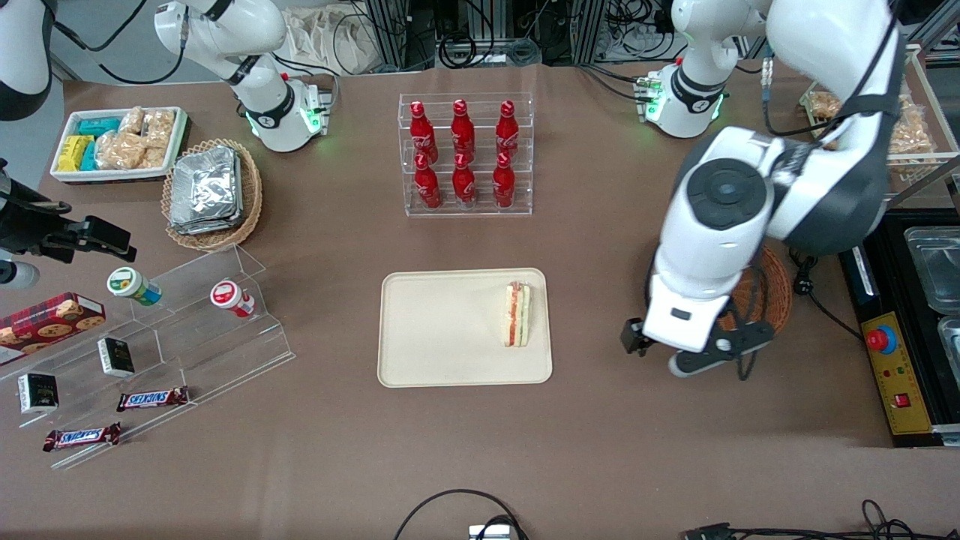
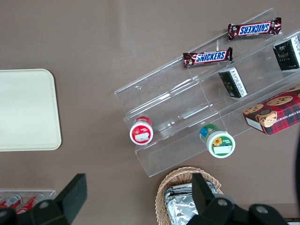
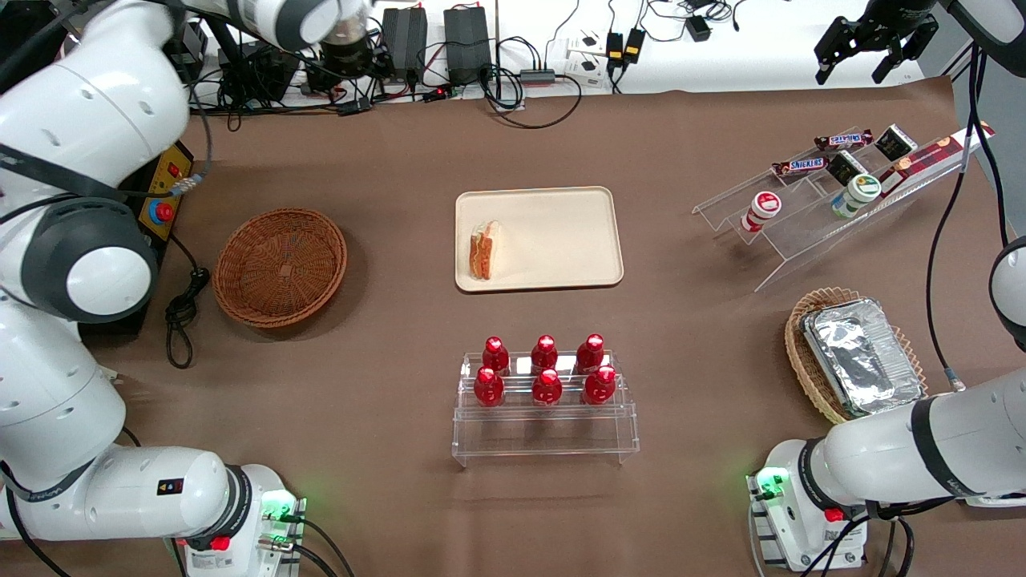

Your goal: Place sandwich from basket to tray

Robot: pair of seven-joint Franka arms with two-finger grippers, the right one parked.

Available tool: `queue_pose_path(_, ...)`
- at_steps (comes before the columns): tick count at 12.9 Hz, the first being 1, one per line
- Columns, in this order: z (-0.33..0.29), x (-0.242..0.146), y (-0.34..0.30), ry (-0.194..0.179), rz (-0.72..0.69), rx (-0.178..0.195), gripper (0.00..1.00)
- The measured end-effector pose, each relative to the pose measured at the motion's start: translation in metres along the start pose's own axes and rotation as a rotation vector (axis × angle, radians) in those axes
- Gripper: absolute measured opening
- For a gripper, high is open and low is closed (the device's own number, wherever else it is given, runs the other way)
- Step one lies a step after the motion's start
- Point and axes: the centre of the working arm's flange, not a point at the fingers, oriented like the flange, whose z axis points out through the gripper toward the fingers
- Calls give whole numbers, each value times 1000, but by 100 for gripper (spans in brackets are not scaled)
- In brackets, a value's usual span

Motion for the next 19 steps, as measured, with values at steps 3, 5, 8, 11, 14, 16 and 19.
queue_pose_path(3,-23,20,-44,-31,22,-27,100)
queue_pose_path(5,-30,27,-64,-59,52,-36,100)
queue_pose_path(8,-41,33,-93,-109,105,-62,100)
queue_pose_path(11,-68,35,-119,-98,165,-93,100)
queue_pose_path(14,-89,39,-159,-93,192,-121,100)
queue_pose_path(16,-99,33,-175,-91,208,-116,100)
queue_pose_path(19,-113,14,-194,-97,231,-103,100)
